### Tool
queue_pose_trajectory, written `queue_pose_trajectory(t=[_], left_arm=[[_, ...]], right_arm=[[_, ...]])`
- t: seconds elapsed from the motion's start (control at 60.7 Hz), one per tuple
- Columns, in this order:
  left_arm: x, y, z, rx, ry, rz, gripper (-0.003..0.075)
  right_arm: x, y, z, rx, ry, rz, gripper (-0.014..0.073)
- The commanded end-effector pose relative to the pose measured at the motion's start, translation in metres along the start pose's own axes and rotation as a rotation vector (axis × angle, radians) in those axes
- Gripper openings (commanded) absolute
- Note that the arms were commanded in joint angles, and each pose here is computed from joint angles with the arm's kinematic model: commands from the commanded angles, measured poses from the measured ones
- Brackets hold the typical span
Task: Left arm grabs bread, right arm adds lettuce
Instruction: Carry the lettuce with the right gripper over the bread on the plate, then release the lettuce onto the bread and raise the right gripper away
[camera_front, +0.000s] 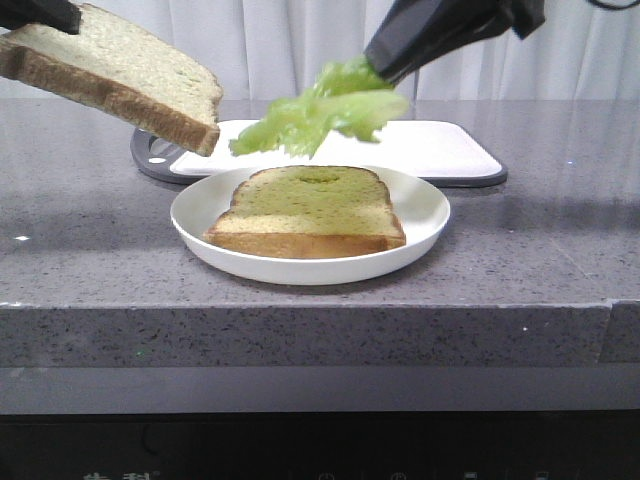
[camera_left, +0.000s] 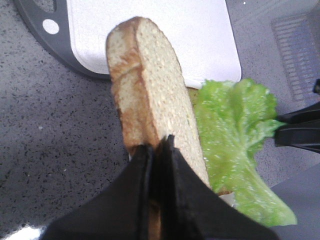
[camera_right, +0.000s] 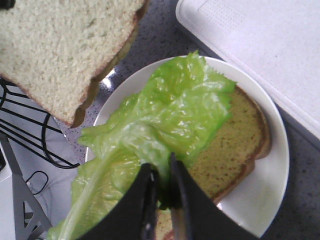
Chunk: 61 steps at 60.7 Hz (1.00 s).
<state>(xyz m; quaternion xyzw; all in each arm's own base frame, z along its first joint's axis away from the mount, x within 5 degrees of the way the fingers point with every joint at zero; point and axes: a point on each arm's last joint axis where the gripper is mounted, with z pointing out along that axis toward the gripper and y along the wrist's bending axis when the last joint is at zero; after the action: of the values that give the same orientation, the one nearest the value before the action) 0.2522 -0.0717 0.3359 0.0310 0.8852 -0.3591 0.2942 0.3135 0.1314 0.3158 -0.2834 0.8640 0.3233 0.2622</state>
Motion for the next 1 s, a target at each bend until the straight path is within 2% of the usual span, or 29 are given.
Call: queue_pose_trajectory(t=[0.0, 0.626, 0.741, 0.988], left_arm=[[-0.008, -0.015, -0.013, 0.05, -0.078, 0.004, -0.0019], [-0.008, -0.015, -0.013, 0.05, -0.078, 0.004, -0.0019], [-0.008, -0.015, -0.013, 0.05, -0.078, 0.004, -0.0019], [-0.008, -0.015, -0.013, 0.05, -0.078, 0.004, -0.0019]], right_arm=[[-0.011, 0.009, -0.01, -0.022, -0.079, -0.007, -0.0058], [-0.004, -0.003, 0.011, -0.076, 0.002, 0.041, -0.005], [-0.004, -0.003, 0.012, -0.076, 0.004, 0.042, 0.0001], [-0.003, -0.004, 0.013, -0.078, 0.008, 0.043, 0.0189]])
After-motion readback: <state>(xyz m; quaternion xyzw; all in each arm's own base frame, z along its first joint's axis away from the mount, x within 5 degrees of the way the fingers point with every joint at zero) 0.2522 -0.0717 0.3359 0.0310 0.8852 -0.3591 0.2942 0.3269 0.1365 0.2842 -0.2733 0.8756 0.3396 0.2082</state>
